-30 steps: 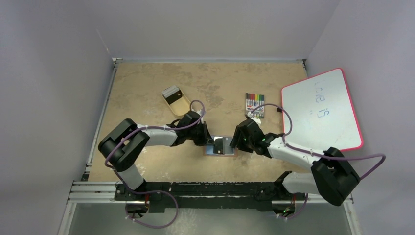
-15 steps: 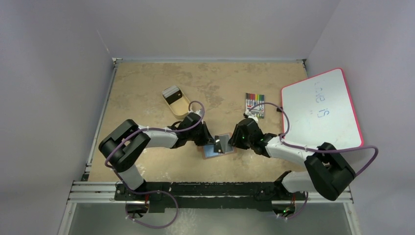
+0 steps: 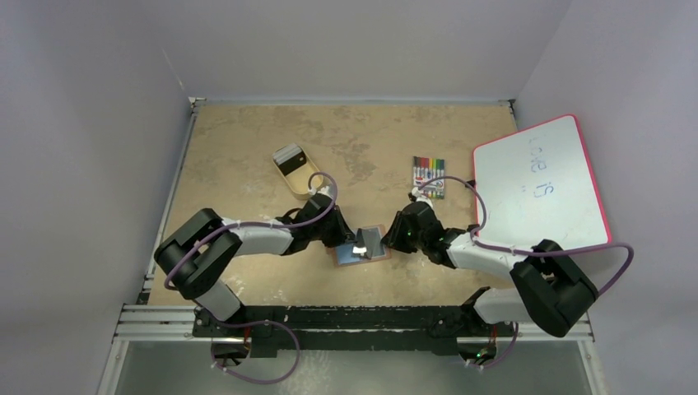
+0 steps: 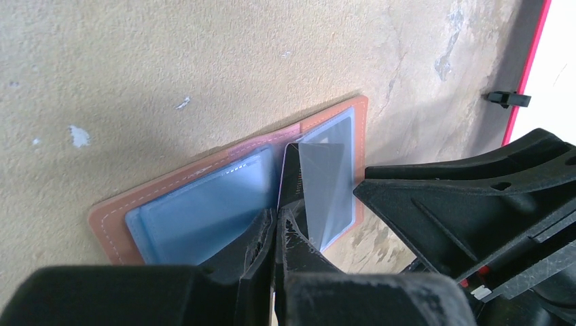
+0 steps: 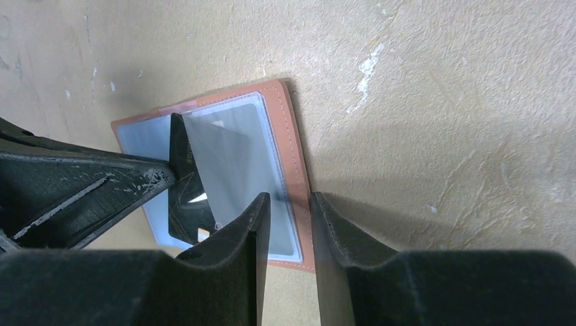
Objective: Put the credit cards into the card holder
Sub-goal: Insert the credit card into the card holder.
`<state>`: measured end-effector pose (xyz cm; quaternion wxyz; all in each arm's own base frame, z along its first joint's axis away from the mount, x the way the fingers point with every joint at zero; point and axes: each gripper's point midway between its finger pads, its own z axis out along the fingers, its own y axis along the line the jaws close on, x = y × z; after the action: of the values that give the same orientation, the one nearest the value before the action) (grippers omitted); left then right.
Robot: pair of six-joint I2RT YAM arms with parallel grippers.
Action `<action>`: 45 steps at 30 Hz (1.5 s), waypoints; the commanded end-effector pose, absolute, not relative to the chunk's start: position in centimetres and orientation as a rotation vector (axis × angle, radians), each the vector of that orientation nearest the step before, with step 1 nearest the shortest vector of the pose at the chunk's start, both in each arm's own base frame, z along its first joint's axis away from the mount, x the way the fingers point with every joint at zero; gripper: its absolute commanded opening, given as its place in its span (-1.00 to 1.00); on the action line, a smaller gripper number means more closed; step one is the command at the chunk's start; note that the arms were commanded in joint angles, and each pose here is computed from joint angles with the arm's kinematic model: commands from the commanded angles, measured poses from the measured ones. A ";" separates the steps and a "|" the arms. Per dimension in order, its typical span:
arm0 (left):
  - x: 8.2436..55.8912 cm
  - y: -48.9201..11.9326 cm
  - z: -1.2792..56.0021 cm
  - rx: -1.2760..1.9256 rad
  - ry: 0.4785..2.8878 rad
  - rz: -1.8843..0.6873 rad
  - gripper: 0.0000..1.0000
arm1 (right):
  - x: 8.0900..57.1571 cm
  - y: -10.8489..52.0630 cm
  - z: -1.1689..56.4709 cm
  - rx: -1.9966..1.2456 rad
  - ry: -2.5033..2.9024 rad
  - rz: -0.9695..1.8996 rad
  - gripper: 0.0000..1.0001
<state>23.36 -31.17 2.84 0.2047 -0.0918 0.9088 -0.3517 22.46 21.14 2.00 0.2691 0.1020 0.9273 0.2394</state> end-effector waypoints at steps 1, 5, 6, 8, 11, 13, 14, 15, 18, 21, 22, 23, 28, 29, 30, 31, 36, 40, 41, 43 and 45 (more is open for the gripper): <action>23.5 -30.8 4.3 -0.247 2.484 -0.970 -1.00 | 20.6 21.2 1.1 0.269 2.558 0.678 -0.39; 23.7 -30.1 4.7 -0.263 2.469 -0.931 -1.00 | 20.4 21.1 0.6 0.277 2.569 0.677 -0.39; 23.8 -29.9 4.7 -0.267 2.465 -0.923 -1.00 | 20.3 21.1 0.6 0.276 2.571 0.676 -0.40; 23.7 -29.7 4.6 -0.270 2.462 -0.915 -1.00 | 20.4 21.1 0.7 0.280 2.568 0.678 -0.41; 23.7 -29.4 4.5 -0.282 2.462 -0.901 -1.00 | 20.4 21.1 0.8 0.282 2.564 0.679 -0.42; 23.6 -29.2 4.3 -0.293 2.461 -0.895 -1.00 | 20.4 21.2 0.8 0.281 2.564 0.685 -0.43; 23.6 -29.1 4.2 -0.298 2.461 -0.891 -1.00 | 20.3 21.2 0.8 0.280 2.566 0.691 -0.43; 23.6 -29.0 4.1 -0.308 2.459 -0.892 -1.00 | 20.3 21.4 0.8 0.277 2.567 0.700 -0.43; 23.6 -28.7 4.1 -0.334 2.445 -0.888 -1.00 | 20.1 21.8 1.1 0.265 2.565 0.740 -0.44; 23.8 -28.3 4.3 -0.361 2.420 -0.876 -1.00 | 19.7 22.5 1.2 0.253 2.567 0.770 -0.44; 23.9 -28.1 4.3 -0.367 2.414 -0.870 -1.00 | 19.6 22.6 1.2 0.249 2.570 0.778 -0.44; 23.9 -28.1 4.4 -0.370 2.409 -0.867 -1.00 | 19.4 22.8 1.1 0.246 2.575 0.783 -0.45; 24.2 -27.8 4.6 -0.397 2.383 -0.857 -1.00 | 18.8 23.2 0.8 0.236 2.585 0.795 -0.47; 24.2 -27.9 4.7 -0.397 2.378 -0.859 -1.00 | 18.8 23.2 0.8 0.236 2.585 0.794 -0.47; 24.2 -27.9 4.9 -0.400 2.371 -0.858 -1.00 | 18.8 23.2 0.8 0.238 2.583 0.794 -0.48; 24.2 -27.9 4.9 -0.401 2.367 -0.855 -1.00 | 18.8 23.3 0.9 0.238 2.583 0.795 -0.48; 24.1 -27.3 4.9 -0.408 2.361 -0.825 -1.00 | 18.7 23.2 0.8 0.242 2.582 0.788 -0.50; 23.9 -26.8 5.2 -0.412 2.353 -0.811 -1.00 | 18.8 23.2 0.9 0.242 2.580 0.785 -0.50; 24.0 -26.6 5.2 -0.424 2.347 -0.808 -1.00 | 18.8 23.2 0.8 0.241 2.581 0.785 -0.51; 24.0 -26.5 5.3 -0.449 2.329 -0.821 -1.00 | 18.7 23.2 0.7 0.243 2.586 0.786 -0.51; 23.8 -26.5 5.0 -0.468 2.324 -0.838 -1.00 | 18.6 23.2 0.5 0.241 2.591 0.783 -0.51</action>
<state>23.32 -26.51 4.20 0.2899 -0.1529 0.8959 -0.3000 19.67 23.65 1.78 0.2299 0.0873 0.9230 0.2959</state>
